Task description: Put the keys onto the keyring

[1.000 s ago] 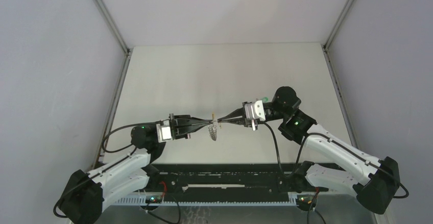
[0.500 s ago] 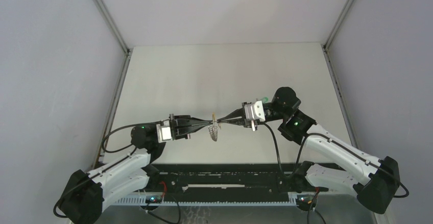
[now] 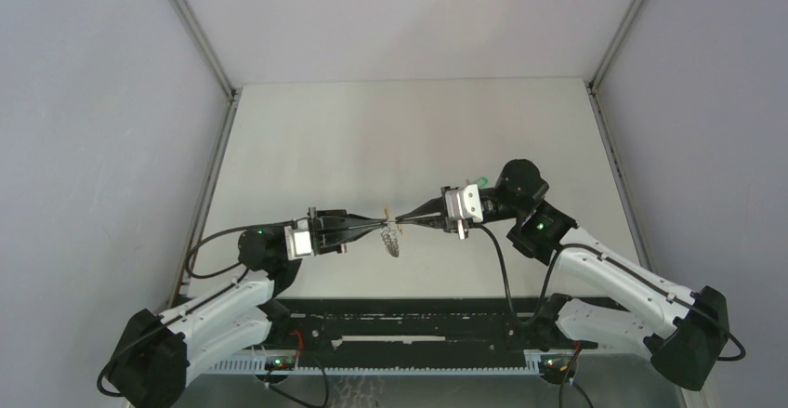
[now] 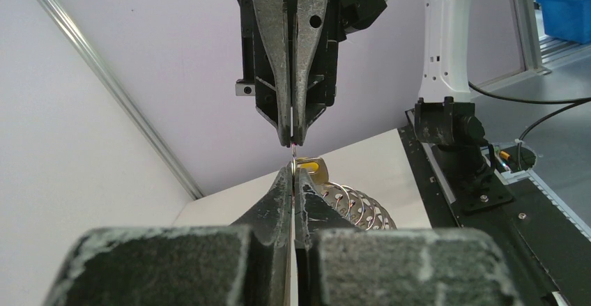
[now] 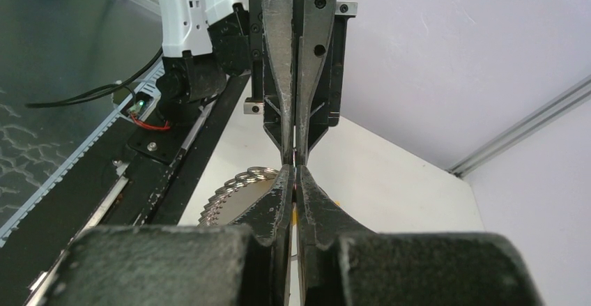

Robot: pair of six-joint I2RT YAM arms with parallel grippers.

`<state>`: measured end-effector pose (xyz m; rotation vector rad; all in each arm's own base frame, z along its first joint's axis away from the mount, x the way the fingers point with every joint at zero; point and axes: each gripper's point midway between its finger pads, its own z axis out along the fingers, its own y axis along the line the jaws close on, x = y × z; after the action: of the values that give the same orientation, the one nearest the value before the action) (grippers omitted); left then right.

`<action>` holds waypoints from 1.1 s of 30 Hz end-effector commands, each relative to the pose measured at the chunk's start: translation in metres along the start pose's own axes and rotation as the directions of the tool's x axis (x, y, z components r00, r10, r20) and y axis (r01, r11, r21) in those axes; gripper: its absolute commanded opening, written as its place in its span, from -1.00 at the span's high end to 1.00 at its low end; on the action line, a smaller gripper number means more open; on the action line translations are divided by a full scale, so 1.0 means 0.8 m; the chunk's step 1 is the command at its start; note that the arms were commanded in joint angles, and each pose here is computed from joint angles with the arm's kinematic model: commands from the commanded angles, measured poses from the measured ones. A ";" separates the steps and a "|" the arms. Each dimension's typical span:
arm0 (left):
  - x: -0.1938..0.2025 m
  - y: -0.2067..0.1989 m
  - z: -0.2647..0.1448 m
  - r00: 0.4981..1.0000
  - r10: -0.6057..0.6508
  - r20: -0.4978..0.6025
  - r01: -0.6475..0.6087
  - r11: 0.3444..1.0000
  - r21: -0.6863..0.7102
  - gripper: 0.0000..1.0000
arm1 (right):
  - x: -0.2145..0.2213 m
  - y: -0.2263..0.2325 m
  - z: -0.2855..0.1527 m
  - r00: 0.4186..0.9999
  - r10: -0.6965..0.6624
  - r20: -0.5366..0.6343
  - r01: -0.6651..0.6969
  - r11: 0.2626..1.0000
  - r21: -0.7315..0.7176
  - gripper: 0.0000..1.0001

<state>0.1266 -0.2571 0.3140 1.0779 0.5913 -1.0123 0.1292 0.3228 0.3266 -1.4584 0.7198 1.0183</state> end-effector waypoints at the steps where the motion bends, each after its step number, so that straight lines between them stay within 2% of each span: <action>1: -0.048 0.010 0.012 0.987 0.128 0.100 -0.128 0.992 -0.003 1.00 | -0.028 -0.007 0.000 0.998 -0.060 0.034 0.060 0.998 0.013 1.00; 33: -0.048 0.008 0.012 0.987 0.126 0.099 -0.128 0.992 0.014 1.00 | -0.028 -0.008 -0.001 0.997 -0.066 0.026 0.066 0.998 0.025 1.00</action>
<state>0.1263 -0.2570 0.3142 1.0792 0.5892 -1.0122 0.1283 0.3211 0.3276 -1.4542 0.7274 0.9963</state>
